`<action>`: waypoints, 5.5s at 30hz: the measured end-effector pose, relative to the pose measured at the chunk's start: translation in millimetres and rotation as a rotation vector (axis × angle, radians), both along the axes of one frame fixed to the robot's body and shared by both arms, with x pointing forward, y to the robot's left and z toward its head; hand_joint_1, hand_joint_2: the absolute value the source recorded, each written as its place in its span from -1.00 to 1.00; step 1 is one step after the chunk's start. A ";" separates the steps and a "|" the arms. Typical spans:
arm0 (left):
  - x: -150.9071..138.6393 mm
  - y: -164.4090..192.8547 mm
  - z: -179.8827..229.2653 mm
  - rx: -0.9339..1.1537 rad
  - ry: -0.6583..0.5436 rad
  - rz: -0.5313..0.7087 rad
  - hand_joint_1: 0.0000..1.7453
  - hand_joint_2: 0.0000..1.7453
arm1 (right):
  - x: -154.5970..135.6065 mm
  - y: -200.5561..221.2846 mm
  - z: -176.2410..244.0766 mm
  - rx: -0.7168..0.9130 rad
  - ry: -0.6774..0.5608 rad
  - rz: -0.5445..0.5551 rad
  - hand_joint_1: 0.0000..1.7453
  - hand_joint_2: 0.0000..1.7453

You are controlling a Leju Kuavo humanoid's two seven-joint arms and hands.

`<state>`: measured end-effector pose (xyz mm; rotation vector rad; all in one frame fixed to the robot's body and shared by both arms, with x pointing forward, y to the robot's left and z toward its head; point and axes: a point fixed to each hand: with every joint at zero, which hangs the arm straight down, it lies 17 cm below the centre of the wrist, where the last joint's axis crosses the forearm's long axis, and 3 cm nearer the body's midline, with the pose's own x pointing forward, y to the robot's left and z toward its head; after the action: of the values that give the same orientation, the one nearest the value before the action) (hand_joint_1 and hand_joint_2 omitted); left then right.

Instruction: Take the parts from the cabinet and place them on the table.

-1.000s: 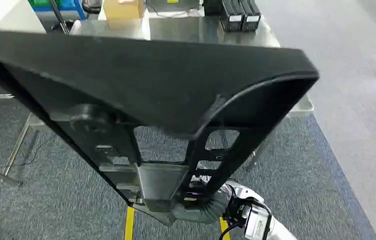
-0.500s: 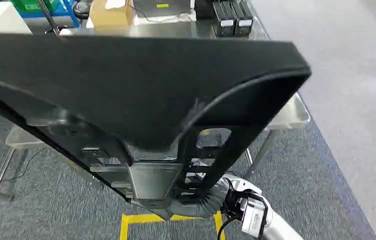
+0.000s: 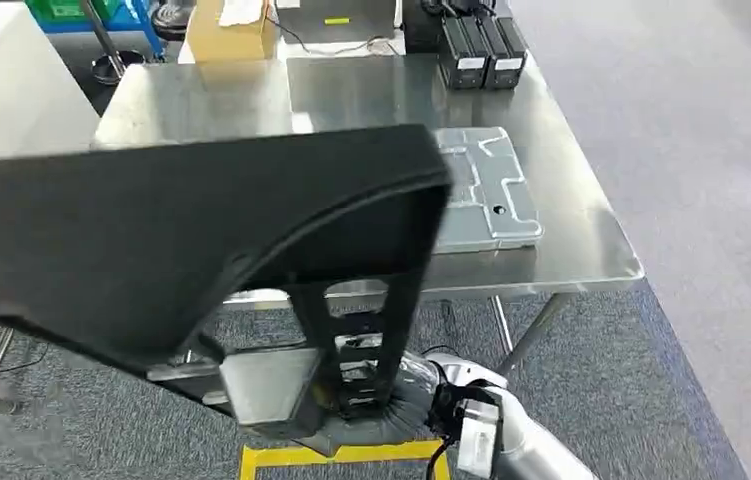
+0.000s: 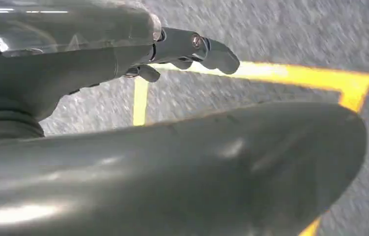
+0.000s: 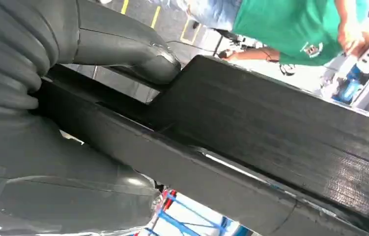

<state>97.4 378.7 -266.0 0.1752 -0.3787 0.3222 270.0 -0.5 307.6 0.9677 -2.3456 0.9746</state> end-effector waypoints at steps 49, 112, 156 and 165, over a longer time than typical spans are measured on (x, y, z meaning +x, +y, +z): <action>7.4 -15.8 -1.0 -0.010 0.014 -0.127 -1.00 -1.00 | 254.3 91.7 -77.6 -1.042 -0.811 -1.152 0.92 1.00; 17.6 -12.9 4.5 -0.025 -0.047 -0.156 -1.00 -1.00 | 187.9 2.3 70.9 0.389 0.297 -0.417 -1.00 -1.00; 4.4 -47.5 1.1 -0.061 -0.064 -0.166 -1.00 -1.00 | 44.7 -286.6 -353.9 -0.520 0.424 -1.473 -1.00 -1.00; 1.4 -50.7 0.8 -0.074 -0.054 -0.230 -1.00 -1.00 | -58.0 -294.0 -515.6 -0.966 1.029 -1.260 -1.00 -1.00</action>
<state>98.8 328.0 -265.2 0.0495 -0.4357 0.1143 212.0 -294.5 -208.0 -0.3921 -0.9411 0.6100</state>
